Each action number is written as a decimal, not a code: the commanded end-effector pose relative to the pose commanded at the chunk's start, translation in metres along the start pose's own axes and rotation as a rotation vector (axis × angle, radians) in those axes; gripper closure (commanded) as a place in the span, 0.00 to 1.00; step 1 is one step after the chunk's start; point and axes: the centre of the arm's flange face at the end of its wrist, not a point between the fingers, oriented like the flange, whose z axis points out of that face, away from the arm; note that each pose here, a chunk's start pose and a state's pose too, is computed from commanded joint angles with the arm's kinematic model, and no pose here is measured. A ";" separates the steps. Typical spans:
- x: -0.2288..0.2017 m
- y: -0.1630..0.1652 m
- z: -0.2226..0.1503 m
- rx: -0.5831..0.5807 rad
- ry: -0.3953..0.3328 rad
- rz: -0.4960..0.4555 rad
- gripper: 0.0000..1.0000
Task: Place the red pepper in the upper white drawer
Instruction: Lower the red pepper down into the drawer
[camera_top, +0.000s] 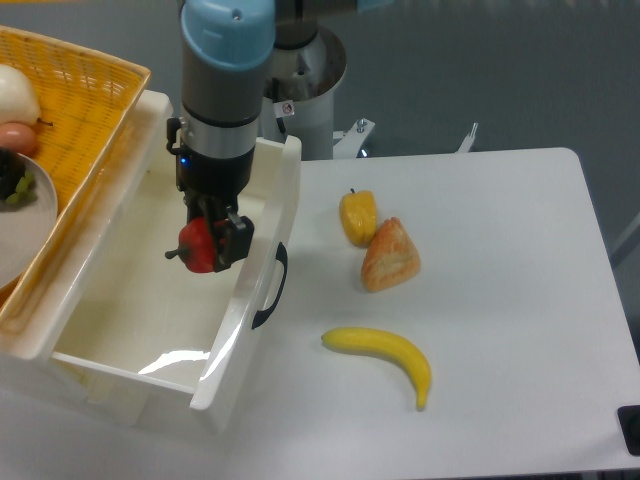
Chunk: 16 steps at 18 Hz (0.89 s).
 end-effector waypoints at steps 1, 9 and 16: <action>0.000 -0.003 0.008 -0.009 0.012 0.006 0.86; -0.005 -0.004 0.051 -0.061 0.069 0.093 0.86; -0.008 -0.001 0.069 -0.070 0.097 0.095 0.85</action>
